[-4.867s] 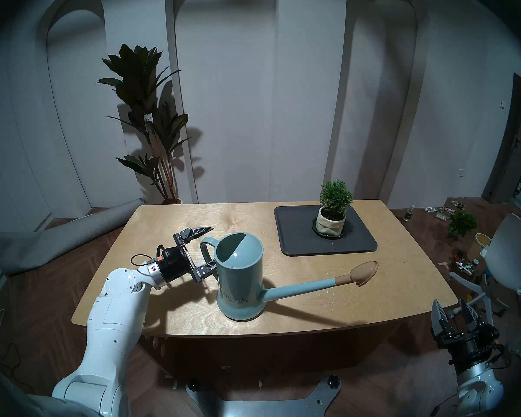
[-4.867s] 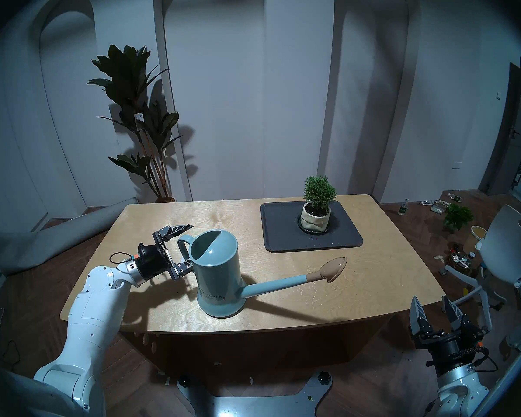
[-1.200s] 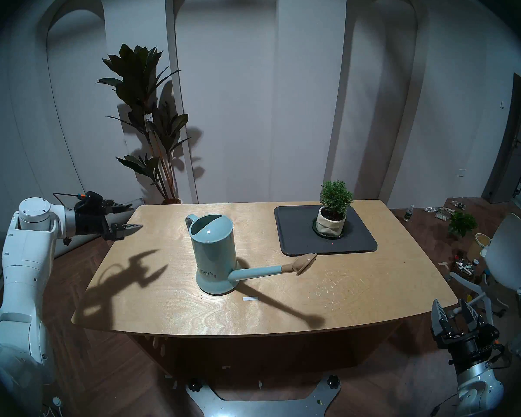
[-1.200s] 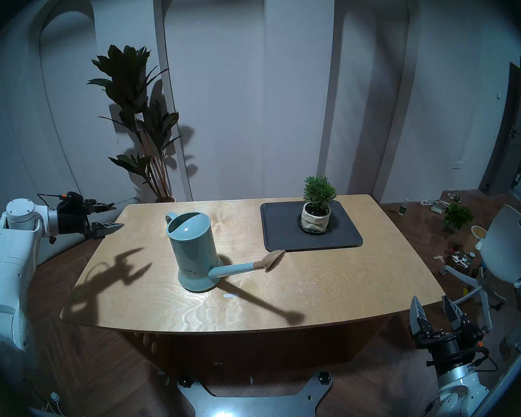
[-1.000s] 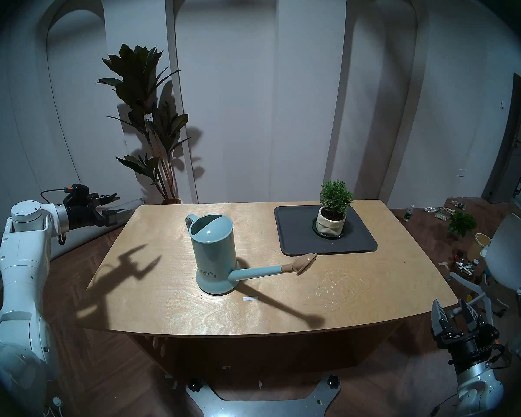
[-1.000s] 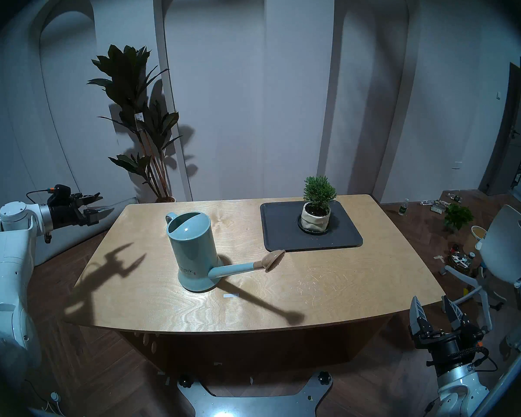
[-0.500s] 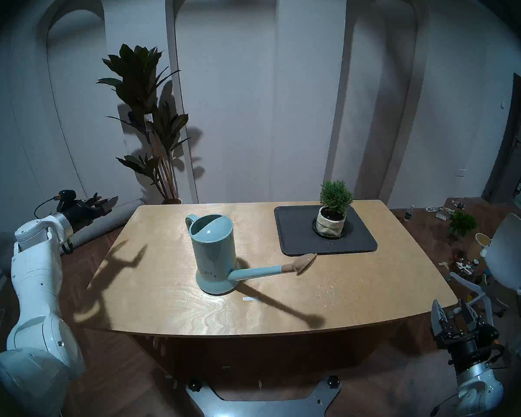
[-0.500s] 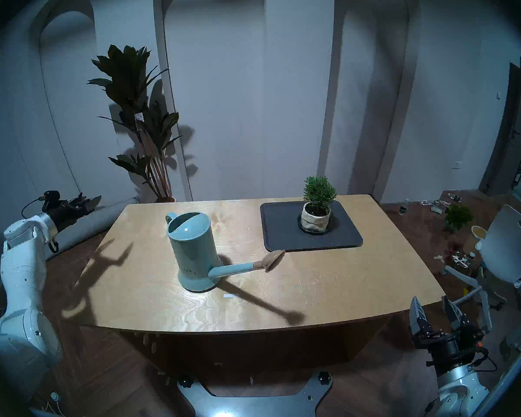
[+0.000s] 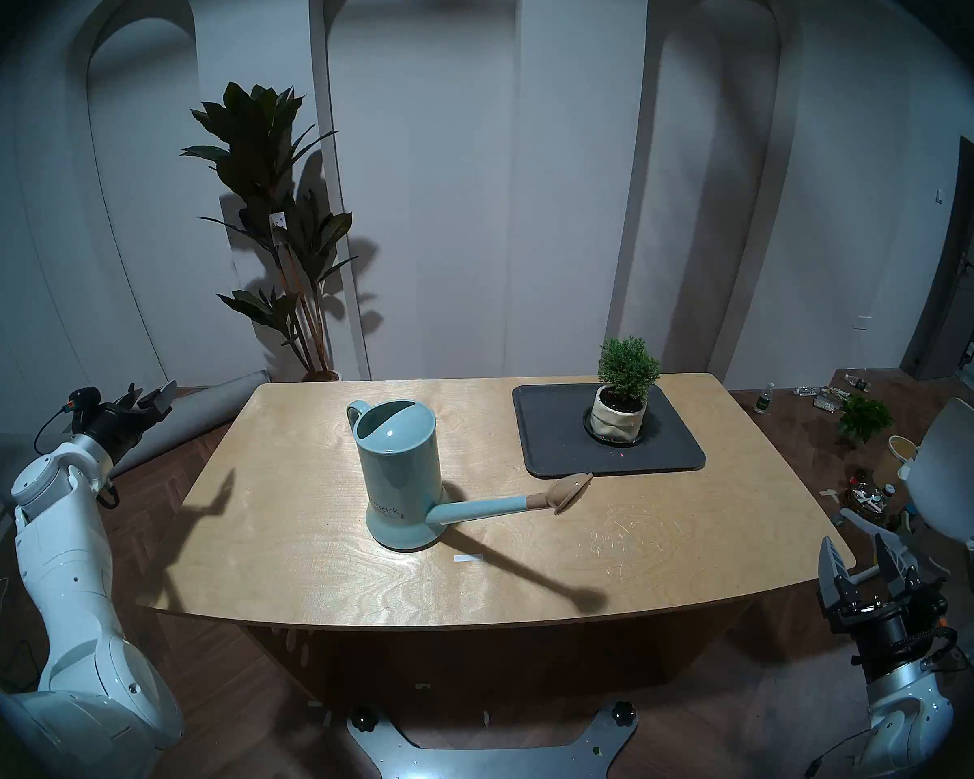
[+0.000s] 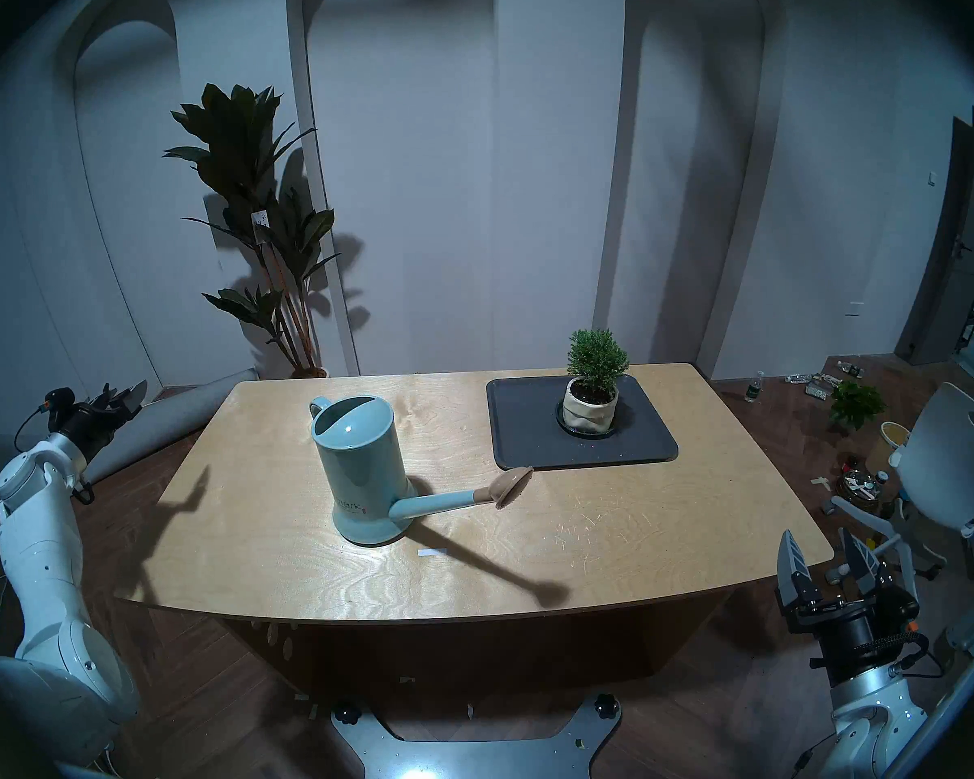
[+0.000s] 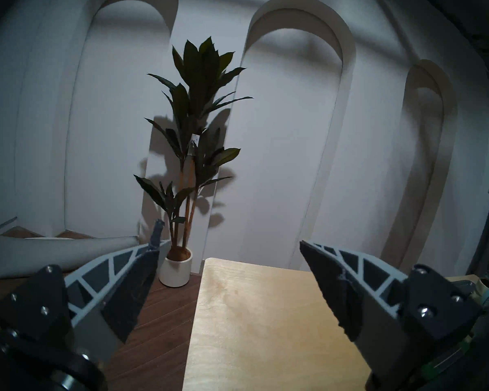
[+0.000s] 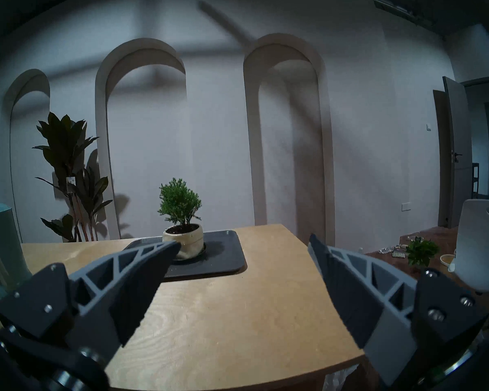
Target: Pick up the watering can and pour water into the potted plant, then put the can down
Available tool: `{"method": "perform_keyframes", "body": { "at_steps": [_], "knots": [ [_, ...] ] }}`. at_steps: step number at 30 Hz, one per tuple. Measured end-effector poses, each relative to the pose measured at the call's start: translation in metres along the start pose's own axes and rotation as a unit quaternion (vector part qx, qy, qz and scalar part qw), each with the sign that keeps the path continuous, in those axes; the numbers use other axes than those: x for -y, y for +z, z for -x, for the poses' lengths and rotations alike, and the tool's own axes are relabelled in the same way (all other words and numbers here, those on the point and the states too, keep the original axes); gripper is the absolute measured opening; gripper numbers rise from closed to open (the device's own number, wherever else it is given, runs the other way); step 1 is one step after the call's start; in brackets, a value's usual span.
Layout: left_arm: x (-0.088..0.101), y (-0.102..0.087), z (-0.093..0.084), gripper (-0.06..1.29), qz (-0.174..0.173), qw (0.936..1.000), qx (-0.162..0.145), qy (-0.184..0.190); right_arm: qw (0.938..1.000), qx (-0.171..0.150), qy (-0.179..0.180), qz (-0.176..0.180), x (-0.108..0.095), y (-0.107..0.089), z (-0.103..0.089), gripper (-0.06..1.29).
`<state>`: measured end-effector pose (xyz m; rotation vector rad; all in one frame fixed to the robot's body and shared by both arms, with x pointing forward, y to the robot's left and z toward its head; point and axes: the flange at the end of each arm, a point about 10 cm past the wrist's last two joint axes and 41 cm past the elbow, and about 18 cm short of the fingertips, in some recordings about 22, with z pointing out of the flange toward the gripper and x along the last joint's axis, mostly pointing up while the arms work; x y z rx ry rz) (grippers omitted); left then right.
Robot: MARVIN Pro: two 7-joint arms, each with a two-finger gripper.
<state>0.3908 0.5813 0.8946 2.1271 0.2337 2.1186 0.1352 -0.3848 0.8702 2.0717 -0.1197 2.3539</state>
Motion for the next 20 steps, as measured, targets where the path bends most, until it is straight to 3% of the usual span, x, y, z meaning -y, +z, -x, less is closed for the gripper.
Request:
{"method": "perform_keyframes", "body": {
  "at_steps": [11,20],
  "knots": [
    [0.008,-0.047,-0.011,1.22,0.009,0.9999,-0.014,0.002,0.9988,-0.014,0.022,-0.041,0.016,0.026,-0.001,1.23],
    [-0.013,-0.07,-0.018,1.22,0.068,0.9976,-0.003,-0.002,0.9961,-0.003,0.06,-0.064,0.027,0.045,0.017,1.23]
  ]
}}
